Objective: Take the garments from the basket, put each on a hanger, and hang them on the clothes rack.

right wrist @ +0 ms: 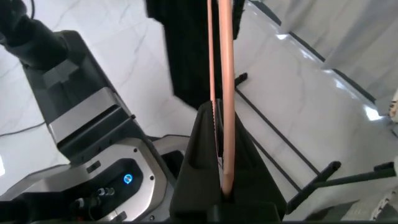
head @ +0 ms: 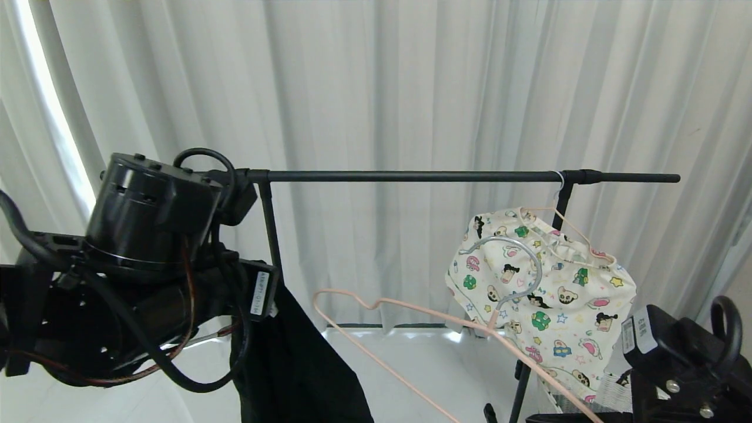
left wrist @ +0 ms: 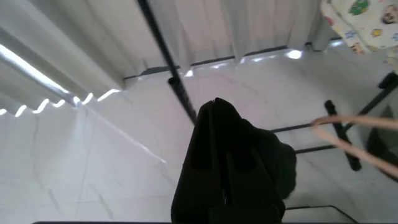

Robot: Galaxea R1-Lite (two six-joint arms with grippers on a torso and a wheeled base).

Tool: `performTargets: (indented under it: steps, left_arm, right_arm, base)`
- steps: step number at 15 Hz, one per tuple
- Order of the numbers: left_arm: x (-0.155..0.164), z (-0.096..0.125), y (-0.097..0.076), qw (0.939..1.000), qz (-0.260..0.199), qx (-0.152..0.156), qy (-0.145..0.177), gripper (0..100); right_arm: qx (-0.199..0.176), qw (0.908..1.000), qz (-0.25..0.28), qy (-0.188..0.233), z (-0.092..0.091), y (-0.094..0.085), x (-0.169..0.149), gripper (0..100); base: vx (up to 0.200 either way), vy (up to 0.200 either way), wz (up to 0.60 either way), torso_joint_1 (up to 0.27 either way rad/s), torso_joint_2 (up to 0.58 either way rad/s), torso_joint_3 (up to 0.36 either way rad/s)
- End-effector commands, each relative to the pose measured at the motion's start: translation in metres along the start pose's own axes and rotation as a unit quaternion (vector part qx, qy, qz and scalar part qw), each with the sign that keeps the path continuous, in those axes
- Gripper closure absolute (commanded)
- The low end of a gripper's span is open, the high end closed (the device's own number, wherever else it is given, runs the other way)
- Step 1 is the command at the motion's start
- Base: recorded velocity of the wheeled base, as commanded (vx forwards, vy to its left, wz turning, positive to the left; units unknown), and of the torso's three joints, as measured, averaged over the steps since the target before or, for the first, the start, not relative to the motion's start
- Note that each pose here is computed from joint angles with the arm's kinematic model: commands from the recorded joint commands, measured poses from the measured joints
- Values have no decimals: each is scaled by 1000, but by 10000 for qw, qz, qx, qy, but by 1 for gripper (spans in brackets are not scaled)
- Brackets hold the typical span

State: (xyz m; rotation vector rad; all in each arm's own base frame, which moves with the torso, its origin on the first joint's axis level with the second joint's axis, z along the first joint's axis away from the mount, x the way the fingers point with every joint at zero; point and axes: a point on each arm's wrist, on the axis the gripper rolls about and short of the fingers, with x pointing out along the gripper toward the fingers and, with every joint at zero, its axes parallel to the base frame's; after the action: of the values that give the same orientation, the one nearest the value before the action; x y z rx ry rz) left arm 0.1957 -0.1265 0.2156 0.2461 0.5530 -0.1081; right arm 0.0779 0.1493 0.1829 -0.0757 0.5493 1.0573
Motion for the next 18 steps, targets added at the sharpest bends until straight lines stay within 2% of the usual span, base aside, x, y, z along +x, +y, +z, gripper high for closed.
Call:
performTargets:
  steps: [1, 4, 6, 8, 12, 18]
  left_arm:
    - [10, 2, -12, 9998, -78, 118, 103, 100]
    - [11, 1, -19, 9997, -145, 191, 110, 100]
    - [16, 1, -20, 9998, 23, 161, 86, 100]
    - [29, 5, -20, 9990, 444, 33, -36, 100]
    - [19, 6, -32, 9996, 201, 104, -172, 100]
    - [13, 6, -32, 9996, 138, 126, -232, 100]
  right_arm:
    - [-20, 10000, 69, 4, 1, 2, 1, 100]
    - [-69, 9998, 194, 55, 0, 5, 2, 100]
    - [-72, 9998, 199, 64, -1, 5, 2, 100]
    - [-80, 9997, 207, 66, -1, 5, 2, 100]
    - [-60, 9998, 179, 99, -1, 4, 3, 100]
    - [-6, 10000, 95, 23, 1, 0, 2, 100]
  base:
    - [0, 0, 0, 0, 0, 0]
    - [0, 0, 0, 0, 0, 0]
    - [0, 0, 0, 0, 0, 0]
    - [0, 0, 0, 0, 0, 0]
    - [0, 0, 0, 0, 0, 0]
    - [0, 0, 0, 0, 0, 0]
